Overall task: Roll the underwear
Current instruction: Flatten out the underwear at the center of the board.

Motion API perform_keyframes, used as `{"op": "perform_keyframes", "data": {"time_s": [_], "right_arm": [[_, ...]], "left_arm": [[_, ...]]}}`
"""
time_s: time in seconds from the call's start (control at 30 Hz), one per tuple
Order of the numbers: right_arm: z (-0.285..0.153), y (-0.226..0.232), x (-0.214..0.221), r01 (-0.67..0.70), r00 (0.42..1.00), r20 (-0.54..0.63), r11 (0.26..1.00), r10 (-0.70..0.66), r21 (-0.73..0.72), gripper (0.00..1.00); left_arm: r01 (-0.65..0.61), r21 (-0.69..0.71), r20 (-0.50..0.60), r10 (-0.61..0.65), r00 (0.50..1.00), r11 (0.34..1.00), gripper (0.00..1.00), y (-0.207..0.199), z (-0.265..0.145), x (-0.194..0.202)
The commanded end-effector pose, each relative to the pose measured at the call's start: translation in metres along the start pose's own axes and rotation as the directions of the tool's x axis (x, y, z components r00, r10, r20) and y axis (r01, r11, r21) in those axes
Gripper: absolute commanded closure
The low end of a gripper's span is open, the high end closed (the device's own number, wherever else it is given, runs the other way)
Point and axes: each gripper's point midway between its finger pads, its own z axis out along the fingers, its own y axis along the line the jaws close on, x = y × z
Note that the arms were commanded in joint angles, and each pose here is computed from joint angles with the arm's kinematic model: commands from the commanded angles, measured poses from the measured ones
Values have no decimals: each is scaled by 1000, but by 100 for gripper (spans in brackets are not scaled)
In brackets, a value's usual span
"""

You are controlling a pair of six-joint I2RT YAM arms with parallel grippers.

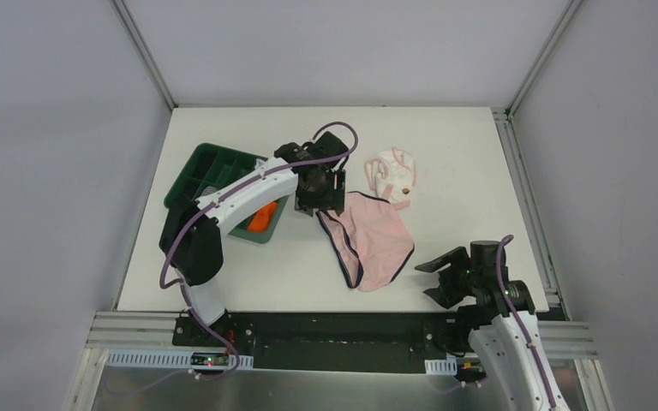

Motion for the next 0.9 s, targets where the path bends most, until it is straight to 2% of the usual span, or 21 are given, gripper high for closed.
{"op": "perform_keyframes", "data": {"time_s": [0.0,0.1,0.2,0.27,0.4,0.5,0.57,0.7,0.73,0.77,0.87], "right_arm": [[9,14,19,9,996,-91,998,-14,-56,34],[14,24,29,37,994,-100,996,-45,-77,36],[21,32,53,76,985,-147,994,-88,-83,36],[27,37,67,78,983,-161,994,-89,-73,32],[42,36,87,8,986,-164,1000,-10,-16,30],[50,45,97,-87,982,-170,995,79,-40,30],[55,48,101,-97,979,-187,993,82,-70,30],[62,39,100,-94,979,-185,994,80,-63,30],[66,42,94,-221,963,-169,974,210,-50,30],[68,42,92,-251,958,-159,967,240,-51,31],[75,40,89,-252,960,-138,966,242,-56,39]], "left_arm": [[32,108,-24,-30,999,994,33,-20,-8,24],[25,94,4,-26,1000,995,34,-18,-6,17],[26,36,24,-26,999,999,23,-9,8,3],[71,-19,7,-71,997,997,23,5,24,-4],[130,-40,-53,-132,990,991,23,24,52,-15],[74,-20,-86,-76,993,997,23,20,67,-21],[45,-7,-110,-46,993,999,23,18,74,-20],[45,-8,-154,-45,987,999,29,20,89,-14],[46,-2,-168,-46,985,999,32,19,92,-12],[48,-2,-176,-48,983,999,34,19,94,-10],[53,-15,-197,-55,979,998,48,20,105,-6]]}}
